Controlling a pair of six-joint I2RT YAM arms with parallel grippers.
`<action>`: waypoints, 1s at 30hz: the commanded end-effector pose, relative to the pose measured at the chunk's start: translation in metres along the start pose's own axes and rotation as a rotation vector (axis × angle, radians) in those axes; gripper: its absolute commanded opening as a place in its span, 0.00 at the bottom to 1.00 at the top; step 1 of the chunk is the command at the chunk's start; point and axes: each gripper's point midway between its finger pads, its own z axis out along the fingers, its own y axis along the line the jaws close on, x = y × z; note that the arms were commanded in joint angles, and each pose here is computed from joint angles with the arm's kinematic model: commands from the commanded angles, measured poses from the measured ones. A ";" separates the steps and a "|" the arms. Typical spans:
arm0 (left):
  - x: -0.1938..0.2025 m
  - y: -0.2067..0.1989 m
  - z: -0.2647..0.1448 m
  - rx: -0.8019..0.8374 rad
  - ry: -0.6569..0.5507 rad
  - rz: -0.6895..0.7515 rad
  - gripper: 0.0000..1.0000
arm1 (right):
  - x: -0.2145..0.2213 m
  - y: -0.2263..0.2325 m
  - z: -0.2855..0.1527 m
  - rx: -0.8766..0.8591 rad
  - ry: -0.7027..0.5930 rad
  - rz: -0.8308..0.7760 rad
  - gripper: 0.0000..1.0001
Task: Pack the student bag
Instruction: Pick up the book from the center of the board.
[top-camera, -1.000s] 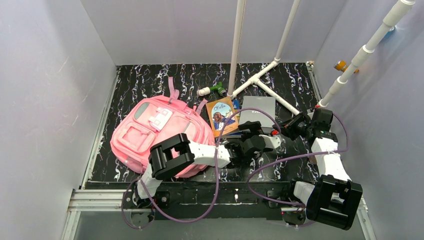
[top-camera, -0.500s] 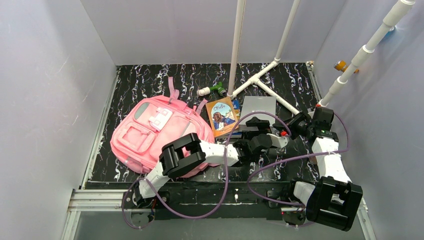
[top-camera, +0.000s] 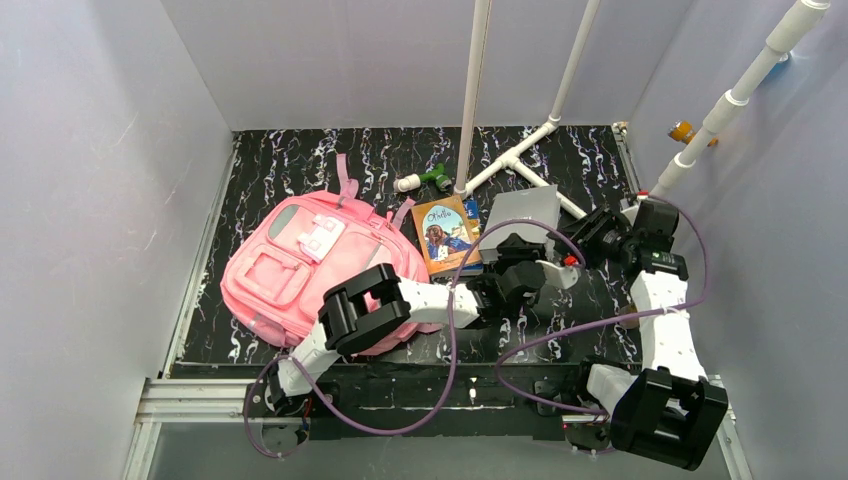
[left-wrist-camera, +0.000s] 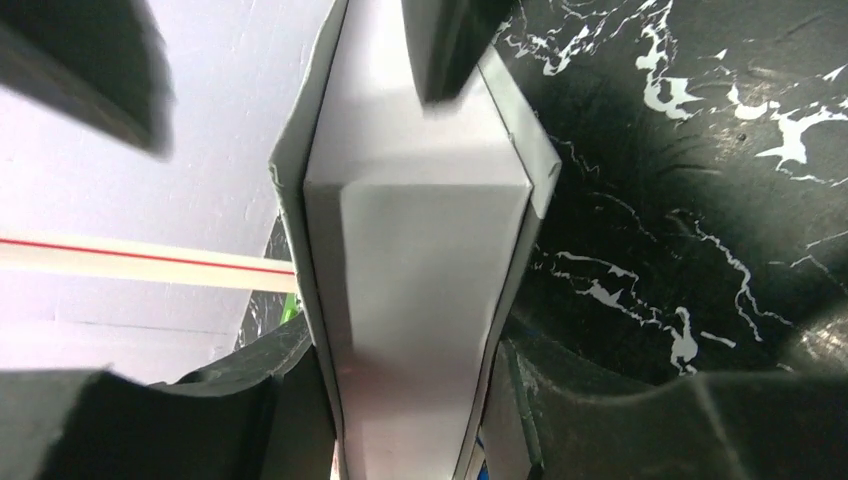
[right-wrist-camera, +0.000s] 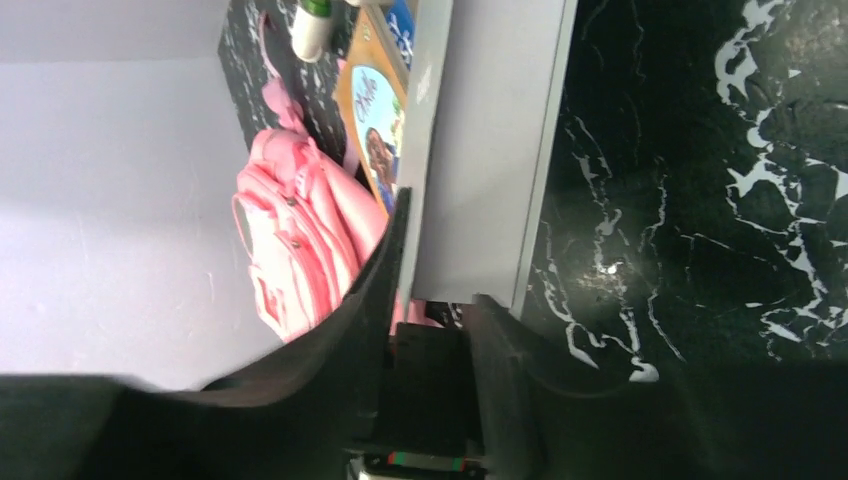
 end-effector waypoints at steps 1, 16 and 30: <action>-0.024 0.065 -0.025 -0.080 -0.046 -0.153 0.12 | -0.018 0.028 -0.025 0.013 -0.049 -0.266 0.68; -0.008 0.111 -0.160 0.586 0.048 -0.803 0.00 | -0.036 0.101 -0.035 0.012 -0.006 -0.716 0.98; 0.046 0.177 -0.215 0.895 0.067 -1.450 0.00 | 0.031 0.109 -0.003 -0.100 0.156 -0.831 0.98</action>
